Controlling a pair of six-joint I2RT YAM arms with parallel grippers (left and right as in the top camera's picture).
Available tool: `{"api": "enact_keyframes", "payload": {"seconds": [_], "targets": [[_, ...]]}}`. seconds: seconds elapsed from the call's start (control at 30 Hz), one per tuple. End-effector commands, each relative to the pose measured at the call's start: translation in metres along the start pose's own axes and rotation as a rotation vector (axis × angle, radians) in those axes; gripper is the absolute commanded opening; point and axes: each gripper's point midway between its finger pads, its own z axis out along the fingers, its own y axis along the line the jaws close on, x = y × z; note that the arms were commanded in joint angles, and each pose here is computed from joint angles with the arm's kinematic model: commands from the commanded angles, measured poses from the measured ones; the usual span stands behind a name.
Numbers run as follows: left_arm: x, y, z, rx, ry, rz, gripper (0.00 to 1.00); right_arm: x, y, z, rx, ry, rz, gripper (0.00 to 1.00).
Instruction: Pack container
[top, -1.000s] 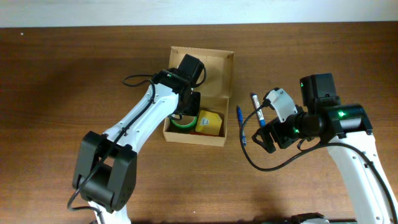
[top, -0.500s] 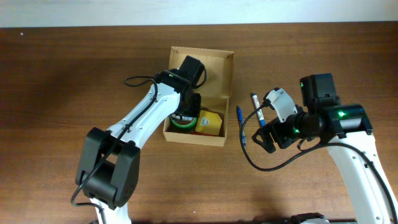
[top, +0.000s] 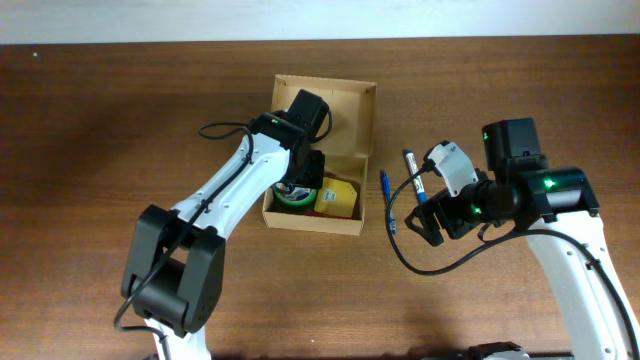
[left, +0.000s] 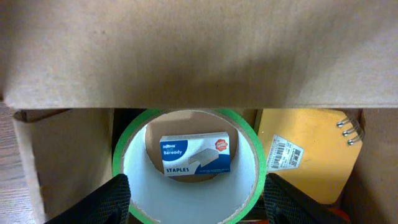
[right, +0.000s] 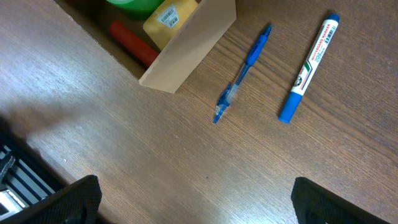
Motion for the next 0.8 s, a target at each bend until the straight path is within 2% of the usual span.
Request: {"api": "enact_keyframes", "payload": {"seconds": [0.0, 0.2, 0.37, 0.47, 0.77], "targets": [[-0.016, -0.003, -0.043, 0.031, -0.110, -0.006, 0.68, -0.001, 0.000, -0.001, 0.002, -0.005, -0.003, 0.99], [-0.023, 0.002, -0.113, 0.074, -0.265, 0.003, 0.68, -0.001, 0.000, -0.001, 0.002, -0.005, -0.003, 0.99], [-0.014, 0.027, -0.174, 0.017, -0.396, -0.024, 0.68, -0.001, 0.000, -0.001, 0.002, -0.005, -0.003, 0.99], [-0.002, 0.042, -0.204, -0.011, -0.452, -0.034, 0.68, -0.001, 0.000, -0.001, 0.002, -0.005, -0.003, 0.99], [0.049, 0.066, -0.268, -0.014, -0.539, 0.083, 0.70, -0.002, -0.001, -0.001, 0.004, -0.012, -0.007, 0.99]]}}
